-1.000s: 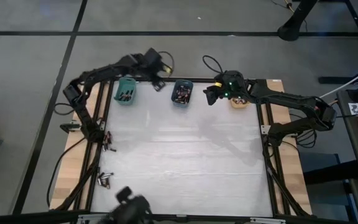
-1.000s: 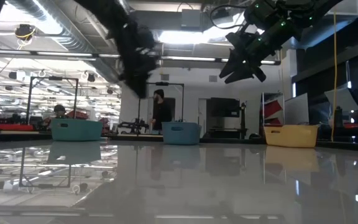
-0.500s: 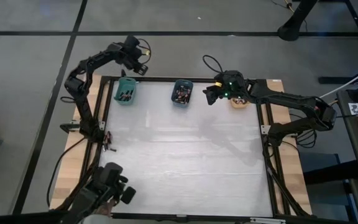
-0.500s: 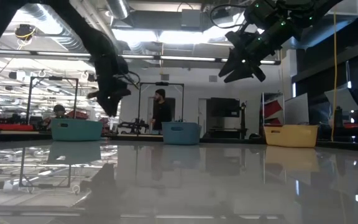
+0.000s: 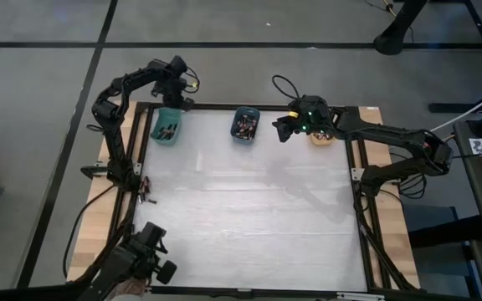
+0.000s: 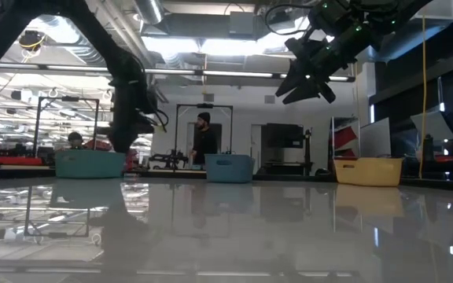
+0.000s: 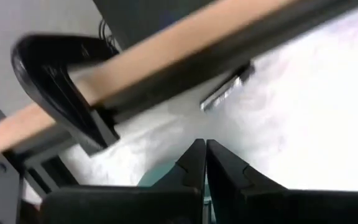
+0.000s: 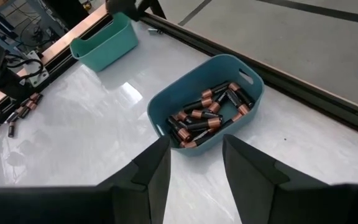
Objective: Sort batteries
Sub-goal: Put the silver battery into the yellow bin
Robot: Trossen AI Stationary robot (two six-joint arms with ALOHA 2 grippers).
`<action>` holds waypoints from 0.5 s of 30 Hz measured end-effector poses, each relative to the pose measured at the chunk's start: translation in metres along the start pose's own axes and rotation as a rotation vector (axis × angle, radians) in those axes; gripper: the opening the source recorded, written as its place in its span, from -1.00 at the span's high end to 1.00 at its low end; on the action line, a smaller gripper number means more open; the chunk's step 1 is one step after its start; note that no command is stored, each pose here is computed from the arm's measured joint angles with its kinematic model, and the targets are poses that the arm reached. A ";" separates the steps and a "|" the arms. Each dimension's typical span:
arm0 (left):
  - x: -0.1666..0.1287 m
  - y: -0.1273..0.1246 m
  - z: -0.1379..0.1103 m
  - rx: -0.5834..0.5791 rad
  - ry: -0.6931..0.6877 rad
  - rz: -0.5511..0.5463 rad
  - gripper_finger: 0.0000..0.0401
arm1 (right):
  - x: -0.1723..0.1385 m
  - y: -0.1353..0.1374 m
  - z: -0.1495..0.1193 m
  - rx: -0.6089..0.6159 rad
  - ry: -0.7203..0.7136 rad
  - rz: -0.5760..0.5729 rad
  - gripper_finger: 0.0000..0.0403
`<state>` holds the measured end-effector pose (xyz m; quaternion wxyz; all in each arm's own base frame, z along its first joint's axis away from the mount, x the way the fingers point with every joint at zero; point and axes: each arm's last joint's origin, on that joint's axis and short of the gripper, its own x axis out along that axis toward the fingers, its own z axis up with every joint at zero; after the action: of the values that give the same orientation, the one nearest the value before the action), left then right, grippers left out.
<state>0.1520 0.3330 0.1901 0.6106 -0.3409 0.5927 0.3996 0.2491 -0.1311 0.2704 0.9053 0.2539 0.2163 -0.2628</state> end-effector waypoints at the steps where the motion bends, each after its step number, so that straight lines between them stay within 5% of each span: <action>1: 0.000 0.000 -0.001 0.007 0.014 -0.001 0.98 | 0.000 0.000 0.000 0.000 0.000 0.000 0.27; 8: -0.001 -0.003 -0.015 0.091 0.156 -0.012 0.99 | 0.000 0.000 0.000 0.000 0.000 0.000 0.27; 15: 0.000 -0.007 -0.005 0.073 0.055 -0.009 0.95 | 0.000 0.000 0.000 -0.007 0.000 -0.001 0.27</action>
<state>0.1556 0.3252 0.1897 0.6077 -0.3319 0.6219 0.3657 0.2491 -0.1313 0.2704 0.9062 0.2506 0.2172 -0.2624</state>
